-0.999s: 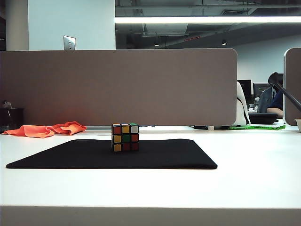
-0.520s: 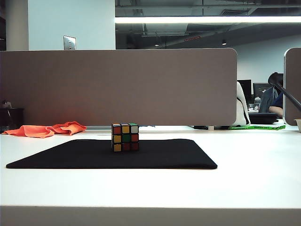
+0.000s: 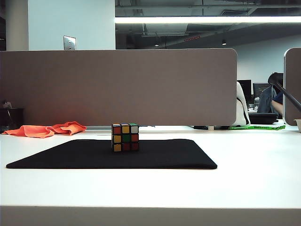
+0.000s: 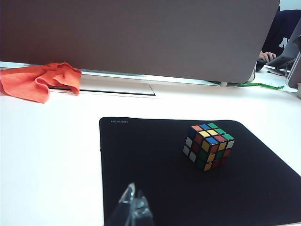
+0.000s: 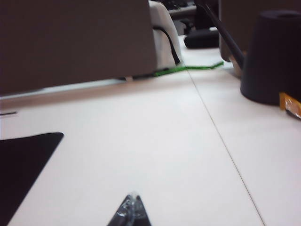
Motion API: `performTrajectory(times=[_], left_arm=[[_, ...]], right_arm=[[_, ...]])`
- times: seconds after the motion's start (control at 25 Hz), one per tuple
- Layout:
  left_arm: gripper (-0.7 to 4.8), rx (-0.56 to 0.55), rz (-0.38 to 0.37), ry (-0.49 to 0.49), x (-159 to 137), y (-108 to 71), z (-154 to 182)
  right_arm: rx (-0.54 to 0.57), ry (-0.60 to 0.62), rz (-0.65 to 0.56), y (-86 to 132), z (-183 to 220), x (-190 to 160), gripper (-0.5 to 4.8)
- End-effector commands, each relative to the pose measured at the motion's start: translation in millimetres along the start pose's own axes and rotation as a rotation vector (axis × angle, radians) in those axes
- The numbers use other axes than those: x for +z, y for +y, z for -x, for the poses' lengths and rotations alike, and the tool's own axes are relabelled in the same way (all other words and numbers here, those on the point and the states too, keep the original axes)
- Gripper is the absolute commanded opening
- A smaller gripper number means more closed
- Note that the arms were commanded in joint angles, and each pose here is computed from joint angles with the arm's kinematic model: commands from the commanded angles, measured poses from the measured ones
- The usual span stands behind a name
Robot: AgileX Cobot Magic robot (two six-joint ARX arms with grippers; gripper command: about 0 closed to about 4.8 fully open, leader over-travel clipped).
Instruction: Pick up the cube on the right side of the mouse pad, then place it in the center of the mouse pad.
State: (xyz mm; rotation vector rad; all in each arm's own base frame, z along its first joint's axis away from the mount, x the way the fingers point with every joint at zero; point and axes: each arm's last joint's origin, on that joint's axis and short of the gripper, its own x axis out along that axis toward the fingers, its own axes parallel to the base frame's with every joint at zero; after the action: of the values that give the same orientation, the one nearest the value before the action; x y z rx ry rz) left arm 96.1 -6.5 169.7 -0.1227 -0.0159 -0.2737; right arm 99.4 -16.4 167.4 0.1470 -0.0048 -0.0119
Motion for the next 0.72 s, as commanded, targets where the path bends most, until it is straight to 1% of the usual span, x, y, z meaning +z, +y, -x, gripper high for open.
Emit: performTrajectory(times=[0.04, 0.12, 0.28, 0.52, 0.64, 0.72], left_arm=[[-0.06, -0.002, -0.001, -0.015, 3, -0.3, 0], [-0.06, -0.002, -0.001, -0.015, 3, -0.3, 0], [-0.06, -0.001, -0.001, -0.014, 2, -0.3, 0], [-0.06, -0.001, -0.001, -0.014, 2, -0.2, 0], [-0.06, -0.001, -0.001, -0.014, 2, -0.2, 0], [-0.06, -0.001, -0.001, -0.014, 2, -0.2, 0]], right_arm=[[0.024, -0.054, 0.016, 2, 3, 6, -0.06], [0.026, -0.067, 0.019, 3, 5, 6, -0.06], [0.047, -0.053, 0.016, 4, 4, 5, -0.06], [0.105, -0.043, 0.032, 12, 4, 4, -0.06], [0.097, -0.038, 0.075, 17, 3, 2, -0.06], [0.077, -0.039, 0.081, 20, 3, 2, -0.06]])
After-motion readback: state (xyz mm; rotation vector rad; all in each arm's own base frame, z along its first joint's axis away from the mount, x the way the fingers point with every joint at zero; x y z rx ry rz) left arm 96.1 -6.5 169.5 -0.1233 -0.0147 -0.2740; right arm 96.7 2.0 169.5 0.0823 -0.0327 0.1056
